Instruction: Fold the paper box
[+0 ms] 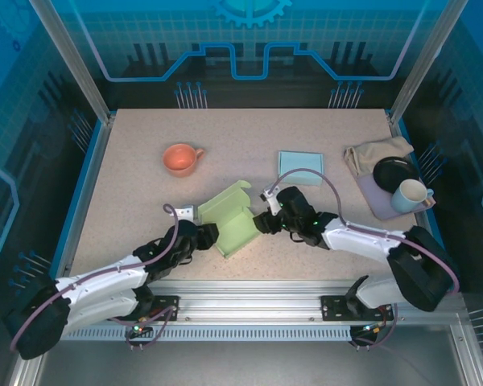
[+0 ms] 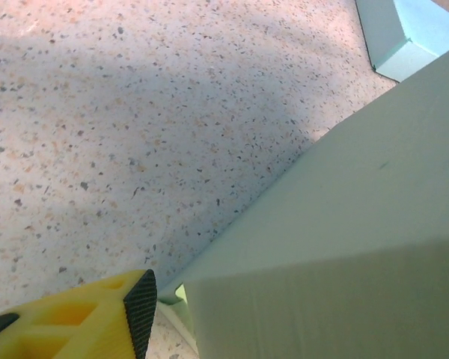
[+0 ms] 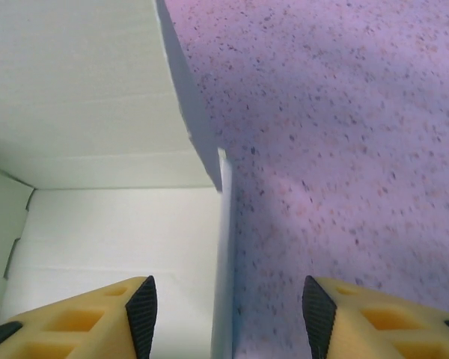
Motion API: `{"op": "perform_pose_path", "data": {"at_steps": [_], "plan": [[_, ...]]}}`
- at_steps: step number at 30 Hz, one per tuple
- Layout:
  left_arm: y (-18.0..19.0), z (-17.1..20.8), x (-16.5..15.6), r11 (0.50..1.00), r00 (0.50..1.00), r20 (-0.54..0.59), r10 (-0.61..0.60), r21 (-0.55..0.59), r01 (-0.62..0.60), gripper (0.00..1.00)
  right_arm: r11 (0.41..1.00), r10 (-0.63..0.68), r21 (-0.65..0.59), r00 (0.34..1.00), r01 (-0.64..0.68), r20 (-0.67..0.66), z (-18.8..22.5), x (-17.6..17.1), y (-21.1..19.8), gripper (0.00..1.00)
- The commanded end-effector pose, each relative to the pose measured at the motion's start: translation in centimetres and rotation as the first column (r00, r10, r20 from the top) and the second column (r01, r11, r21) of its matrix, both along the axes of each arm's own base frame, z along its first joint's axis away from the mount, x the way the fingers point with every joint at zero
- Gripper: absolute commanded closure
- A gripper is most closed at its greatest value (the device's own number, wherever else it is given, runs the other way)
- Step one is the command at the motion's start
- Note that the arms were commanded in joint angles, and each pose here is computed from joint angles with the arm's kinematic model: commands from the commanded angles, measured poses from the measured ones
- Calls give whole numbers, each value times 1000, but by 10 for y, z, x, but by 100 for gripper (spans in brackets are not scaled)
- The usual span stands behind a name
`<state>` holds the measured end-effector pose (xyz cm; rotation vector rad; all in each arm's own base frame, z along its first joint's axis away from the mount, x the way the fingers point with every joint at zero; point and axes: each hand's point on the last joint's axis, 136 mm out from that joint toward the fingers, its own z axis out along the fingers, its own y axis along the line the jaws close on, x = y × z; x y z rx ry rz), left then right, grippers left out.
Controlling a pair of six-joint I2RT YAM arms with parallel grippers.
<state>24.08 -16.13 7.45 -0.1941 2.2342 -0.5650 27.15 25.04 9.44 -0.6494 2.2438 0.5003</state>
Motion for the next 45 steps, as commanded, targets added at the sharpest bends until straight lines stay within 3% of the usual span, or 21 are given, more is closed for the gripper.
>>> {"op": "perform_pose_path", "data": {"at_steps": [1,6,11,19,21,26,32,37,40,45], "plan": [[-12,30,20,999,991,128,-40,25,37,43,995,-101,11,995,101,-5,13,-7,-26,43],[-38,49,39,988,965,219,-145,83,129,43,975,-221,20,974,220,43,37,-20,-65,38],[-63,68,66,946,913,298,-279,251,206,42,957,-282,97,956,274,80,61,-39,-91,34],[-112,70,112,829,812,249,-528,360,428,42,926,-359,175,923,334,140,79,-47,-118,27],[-125,68,116,769,754,222,-618,369,522,45,925,-357,185,925,331,130,81,-46,-117,27],[-155,65,105,511,504,117,-856,337,791,66,937,-331,160,936,311,119,88,-48,-115,26],[-161,77,91,314,312,50,-949,250,916,70,936,-343,141,926,323,155,95,-52,-126,25],[-149,84,92,271,273,13,-962,186,945,71,912,-407,132,896,388,179,93,-43,-140,23],[-143,88,100,294,296,23,-955,199,935,83,873,-488,117,852,474,191,88,-25,-154,23],[-143,93,103,300,304,7,-952,204,932,87,806,-591,72,794,587,142,74,9,-176,22]]}}
